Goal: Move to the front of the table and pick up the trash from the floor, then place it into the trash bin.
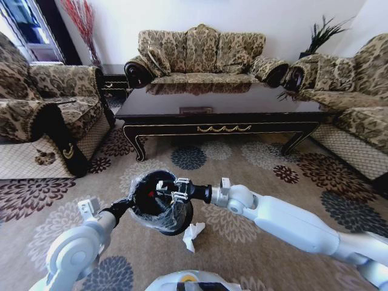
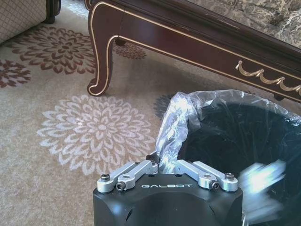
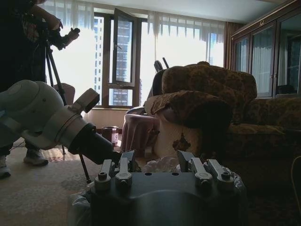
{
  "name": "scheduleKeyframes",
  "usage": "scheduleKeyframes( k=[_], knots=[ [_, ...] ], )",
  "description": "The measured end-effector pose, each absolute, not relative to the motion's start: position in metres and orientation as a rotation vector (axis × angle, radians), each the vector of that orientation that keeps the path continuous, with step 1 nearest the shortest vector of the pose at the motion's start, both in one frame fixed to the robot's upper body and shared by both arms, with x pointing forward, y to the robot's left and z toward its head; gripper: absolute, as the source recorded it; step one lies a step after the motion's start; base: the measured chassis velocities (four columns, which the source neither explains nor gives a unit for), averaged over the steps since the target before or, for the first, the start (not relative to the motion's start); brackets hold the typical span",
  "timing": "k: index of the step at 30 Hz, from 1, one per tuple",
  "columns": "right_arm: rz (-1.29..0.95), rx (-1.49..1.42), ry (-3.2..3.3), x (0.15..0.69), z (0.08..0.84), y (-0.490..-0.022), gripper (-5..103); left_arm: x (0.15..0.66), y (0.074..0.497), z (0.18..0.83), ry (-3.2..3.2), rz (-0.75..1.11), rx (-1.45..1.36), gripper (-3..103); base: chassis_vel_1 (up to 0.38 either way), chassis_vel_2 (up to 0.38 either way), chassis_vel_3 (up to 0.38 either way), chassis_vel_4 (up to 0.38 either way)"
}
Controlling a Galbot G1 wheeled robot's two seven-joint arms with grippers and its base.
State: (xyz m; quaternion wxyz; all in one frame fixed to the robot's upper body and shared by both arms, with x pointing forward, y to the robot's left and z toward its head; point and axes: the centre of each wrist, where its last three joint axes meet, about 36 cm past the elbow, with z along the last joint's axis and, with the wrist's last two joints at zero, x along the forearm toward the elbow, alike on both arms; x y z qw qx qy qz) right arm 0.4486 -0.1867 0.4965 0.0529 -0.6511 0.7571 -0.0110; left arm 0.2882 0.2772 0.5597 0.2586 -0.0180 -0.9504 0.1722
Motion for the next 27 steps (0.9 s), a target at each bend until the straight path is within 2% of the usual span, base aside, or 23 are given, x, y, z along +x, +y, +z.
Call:
scheduleKeyframes(
  k=[2,3,7,8,9,10,13,19,22,27],
  knots=[
    [-0.04,-1.97,2.308,0.448,0.499,-0.192,61,0.287,0.277,0.561,-2.58,0.466,-0.048,4,0.0,0.0,0.0,0.0],
    [-0.04,-1.97,2.308,0.448,0.499,-0.192,61,0.287,0.277,0.561,-2.58,0.466,-0.048,4,0.0,0.0,0.0,0.0],
    [-0.02,-1.922,2.338,0.447,0.505,-0.201,82,0.287,0.279,0.562,-2.583,0.465,-0.04,4,0.0,0.0,0.0,0.0],
    [-0.02,-1.922,2.338,0.447,0.505,-0.201,82,0.287,0.279,0.562,-2.583,0.465,-0.04,4,0.0,0.0,0.0,0.0],
    [0.012,-1.885,2.372,0.445,0.507,-0.203,88,0.286,0.28,0.562,-2.586,0.463,-0.037,4,0.0,0.0,0.0,0.0],
    [0.052,-1.843,2.417,0.445,0.51,-0.206,88,0.285,0.28,0.564,-2.589,0.461,-0.037,4,0.0,0.0,0.0,0.0],
    [0.114,-1.766,2.503,0.445,0.513,-0.211,97,0.284,0.281,0.566,-2.595,0.456,-0.04,4,0.0,0.0,0.0,0.0],
    [0.133,-1.451,2.821,0.457,0.515,-0.232,100,0.281,0.285,0.575,-2.617,0.437,-0.027,4,0.0,0.0,0.0,0.0],
    [0.095,-1.116,3.139,0.453,0.506,-0.238,100,0.279,0.287,0.577,-2.619,0.438,-0.019,4,0.0,0.0,0.0,0.0],
    [0.103,-0.844,3.383,0.45,0.497,-0.237,100,0.278,0.288,0.577,-2.615,0.438,-0.011,4,0.0,0.0,0.0,0.0]
  ],
)
